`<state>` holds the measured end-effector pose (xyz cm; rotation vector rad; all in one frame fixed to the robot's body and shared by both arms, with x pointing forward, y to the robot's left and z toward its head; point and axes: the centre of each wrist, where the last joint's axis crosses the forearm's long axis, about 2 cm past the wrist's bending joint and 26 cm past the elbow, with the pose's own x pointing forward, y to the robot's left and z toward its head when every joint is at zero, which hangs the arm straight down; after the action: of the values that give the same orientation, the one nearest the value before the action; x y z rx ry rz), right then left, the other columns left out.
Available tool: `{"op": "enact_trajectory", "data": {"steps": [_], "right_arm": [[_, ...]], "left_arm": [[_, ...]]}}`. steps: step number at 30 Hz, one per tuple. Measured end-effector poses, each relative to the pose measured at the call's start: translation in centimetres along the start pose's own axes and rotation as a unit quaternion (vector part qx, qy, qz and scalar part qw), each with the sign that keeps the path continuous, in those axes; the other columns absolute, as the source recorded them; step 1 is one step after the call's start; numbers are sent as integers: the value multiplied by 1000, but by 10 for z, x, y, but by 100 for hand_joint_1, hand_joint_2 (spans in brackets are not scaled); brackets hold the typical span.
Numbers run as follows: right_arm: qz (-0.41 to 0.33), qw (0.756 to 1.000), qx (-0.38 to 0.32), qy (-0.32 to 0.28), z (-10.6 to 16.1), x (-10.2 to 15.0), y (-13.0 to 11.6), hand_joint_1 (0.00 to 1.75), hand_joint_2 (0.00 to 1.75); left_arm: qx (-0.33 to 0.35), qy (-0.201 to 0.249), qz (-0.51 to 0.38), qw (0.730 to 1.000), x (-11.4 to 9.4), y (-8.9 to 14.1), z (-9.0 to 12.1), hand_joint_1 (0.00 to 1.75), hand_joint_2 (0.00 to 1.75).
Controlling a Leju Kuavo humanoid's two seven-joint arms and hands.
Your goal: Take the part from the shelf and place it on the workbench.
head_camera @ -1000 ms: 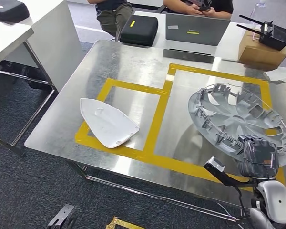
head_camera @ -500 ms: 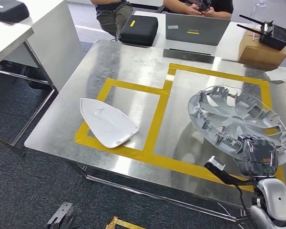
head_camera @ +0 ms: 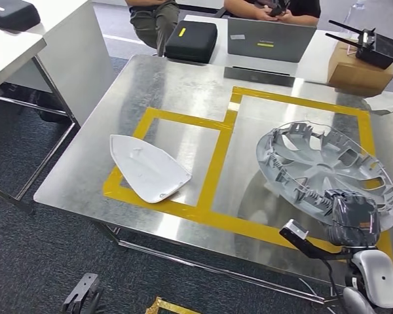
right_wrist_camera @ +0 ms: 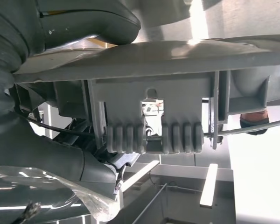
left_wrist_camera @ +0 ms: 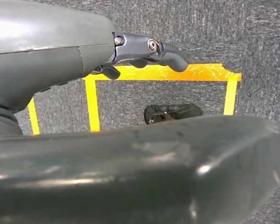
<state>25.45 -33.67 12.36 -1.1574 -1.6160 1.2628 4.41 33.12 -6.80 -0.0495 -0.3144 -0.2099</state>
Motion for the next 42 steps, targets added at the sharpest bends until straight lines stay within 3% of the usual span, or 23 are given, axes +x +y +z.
{"op": "enact_trajectory", "data": {"steps": [2, 6, 8, 12, 25, 28, 33, 42], "right_arm": [[0, 1000, -1, -2, 1, 1, 0, 175, 175], [0, 1000, -3, -4, 2, 2, 0, 0, 0], [0, 1000, -3, -4, 2, 2, 0, 0, 0], [-3, 1000, -3, -6, 3, 2, 0, 0, 0], [-63, 992, 106, 18, -31, -10, -16, 0, 0], [-67, 985, 156, 29, -44, -16, -23, 0, 0], [-58, 981, 183, 35, -59, -23, -35, 0, 0], [-109, 963, 244, 23, -86, -28, -67, 0, 0]], "left_arm": [[0, -1, -1, 1000, 1, 0, 0, 0, 0], [0, 1, 0, 1000, 2, 1, 0, 0, 175], [1, 1, 1, 1000, 3, 1, 0, 0, 175], [-3, -1, 2, 1000, 4, 2, -1, 0, 0], [-9, 1, 22, 1000, 1, 5, 0, 0, 0], [-11, 5, 29, 1000, 1, 6, 0, 0, 0], [-7, 8, 36, 999, -1, 9, 0, 0, 0], [-10, 15, 63, 998, -8, 12, 2, 0, 0]]}}
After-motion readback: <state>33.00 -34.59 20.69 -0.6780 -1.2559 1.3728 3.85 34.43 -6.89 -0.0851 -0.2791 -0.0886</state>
